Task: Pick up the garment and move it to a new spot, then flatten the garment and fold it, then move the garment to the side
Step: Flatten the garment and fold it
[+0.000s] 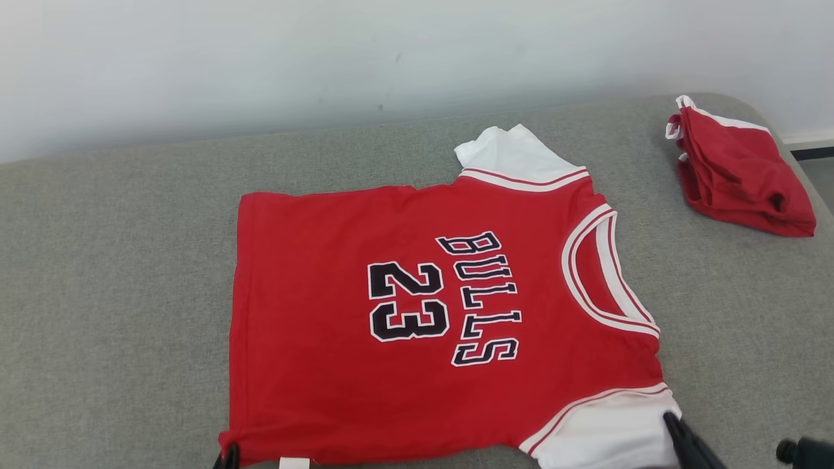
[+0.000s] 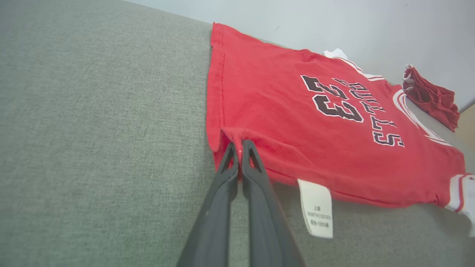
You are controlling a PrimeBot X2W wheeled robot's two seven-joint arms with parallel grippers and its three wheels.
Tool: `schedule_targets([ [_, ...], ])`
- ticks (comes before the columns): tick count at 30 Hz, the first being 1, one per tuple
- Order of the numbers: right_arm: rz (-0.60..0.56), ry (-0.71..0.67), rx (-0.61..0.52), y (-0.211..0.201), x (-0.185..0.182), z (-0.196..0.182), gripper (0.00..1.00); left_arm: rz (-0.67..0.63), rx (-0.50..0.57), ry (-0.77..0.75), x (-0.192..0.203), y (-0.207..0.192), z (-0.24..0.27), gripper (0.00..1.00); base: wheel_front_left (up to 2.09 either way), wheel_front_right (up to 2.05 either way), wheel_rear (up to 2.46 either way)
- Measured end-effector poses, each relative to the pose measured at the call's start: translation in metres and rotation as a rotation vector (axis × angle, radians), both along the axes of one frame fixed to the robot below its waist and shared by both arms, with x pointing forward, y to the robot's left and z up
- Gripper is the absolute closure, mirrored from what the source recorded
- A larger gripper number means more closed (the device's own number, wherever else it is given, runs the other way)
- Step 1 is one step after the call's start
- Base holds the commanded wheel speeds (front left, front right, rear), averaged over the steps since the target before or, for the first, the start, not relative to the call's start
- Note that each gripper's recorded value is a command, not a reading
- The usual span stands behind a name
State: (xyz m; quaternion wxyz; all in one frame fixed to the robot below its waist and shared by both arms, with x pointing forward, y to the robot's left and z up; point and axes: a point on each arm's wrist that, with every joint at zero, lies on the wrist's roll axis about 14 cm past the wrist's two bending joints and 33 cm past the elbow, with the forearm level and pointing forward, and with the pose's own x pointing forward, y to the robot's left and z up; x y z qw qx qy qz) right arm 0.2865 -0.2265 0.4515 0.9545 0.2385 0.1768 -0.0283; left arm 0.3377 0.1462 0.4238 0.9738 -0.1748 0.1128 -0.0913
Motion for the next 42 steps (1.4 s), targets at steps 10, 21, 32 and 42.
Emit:
schedule_targets([
  [10, 0.042, -0.098, -0.016, -0.006, 0.054, 0.03, 1.0, -0.089, 0.03, -0.079, 0.028, -0.016, 0.018, 1.0, 0.0, 0.0, 0.0],
  [21, 0.092, -0.107, -0.049, -0.01, 0.126, 0.037, 1.0, -0.088, 0.059, -0.116, 0.068, -0.01, 0.027, 1.0, 0.0, 0.0, 0.0],
  [32, 0.13, -0.056, -0.086, -0.001, 0.181, 0.017, 1.0, -0.091, 0.096, -0.1, 0.105, -0.006, 0.02, 1.0, 0.0, 0.0, 0.0],
  [42, 0.096, -0.068, -0.086, -0.005, 0.192, 0.006, 0.0, -0.111, 0.128, -0.081, 0.114, -0.008, 0.012, 0.0, 0.0, 0.0, 0.0],
])
